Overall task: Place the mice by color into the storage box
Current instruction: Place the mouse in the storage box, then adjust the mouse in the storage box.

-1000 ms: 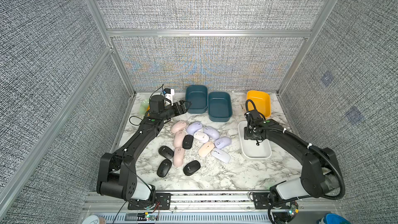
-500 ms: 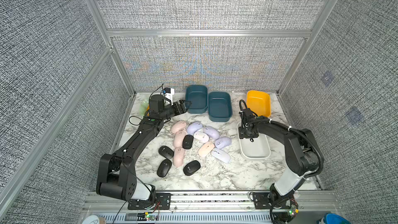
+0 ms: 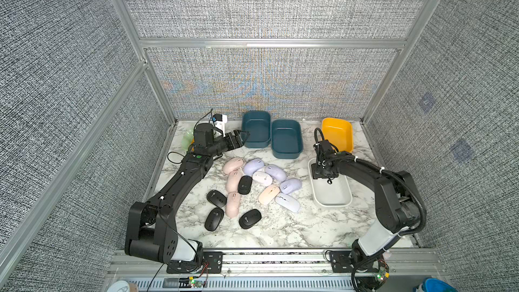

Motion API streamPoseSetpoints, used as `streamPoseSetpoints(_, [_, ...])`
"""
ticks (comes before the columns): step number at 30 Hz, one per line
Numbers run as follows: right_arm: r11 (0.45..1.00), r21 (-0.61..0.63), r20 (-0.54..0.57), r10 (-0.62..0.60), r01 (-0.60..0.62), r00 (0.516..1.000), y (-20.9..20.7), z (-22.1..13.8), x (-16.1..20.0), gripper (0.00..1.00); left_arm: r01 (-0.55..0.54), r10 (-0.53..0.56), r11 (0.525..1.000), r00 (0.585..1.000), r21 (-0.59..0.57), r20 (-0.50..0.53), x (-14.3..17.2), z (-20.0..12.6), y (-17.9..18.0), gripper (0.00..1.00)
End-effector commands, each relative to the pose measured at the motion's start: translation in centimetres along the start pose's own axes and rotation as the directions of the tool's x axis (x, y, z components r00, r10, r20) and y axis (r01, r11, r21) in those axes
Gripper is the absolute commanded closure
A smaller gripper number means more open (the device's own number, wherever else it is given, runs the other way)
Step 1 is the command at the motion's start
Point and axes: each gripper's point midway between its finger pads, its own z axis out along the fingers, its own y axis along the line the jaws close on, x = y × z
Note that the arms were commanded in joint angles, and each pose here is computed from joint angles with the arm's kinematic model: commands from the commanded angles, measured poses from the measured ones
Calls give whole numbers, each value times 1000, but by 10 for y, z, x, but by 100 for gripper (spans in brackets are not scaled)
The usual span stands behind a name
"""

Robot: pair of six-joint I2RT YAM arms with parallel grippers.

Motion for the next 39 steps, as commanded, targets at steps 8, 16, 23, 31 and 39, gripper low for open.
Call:
streamPoseSetpoints(8, [997,38,18,64,-65,998,-11,-6,6,33,-24,24,1000,1000,-10,0,-1,1,1,15])
streamPoseSetpoints(16, [980,-101,38,178,-173,983,-7,-3,8,39,-12,13,1000,1000,8,-14,4,4,-3,15])
streamPoseSetpoints(23, [958,11,88,284,-287,955,-44,-14,4,60,-4,4,1000,999,-2,-35,9,10,2,15])
streamPoseSetpoints(31, [950,154,36,268,-270,963,-60,12,8,91,-4,3,1000,999,-13,-53,14,14,4,15])
streamPoseSetpoints(39, [969,70,-4,237,-237,971,-39,29,-2,91,-15,13,999,998,-31,-58,15,15,6,15])
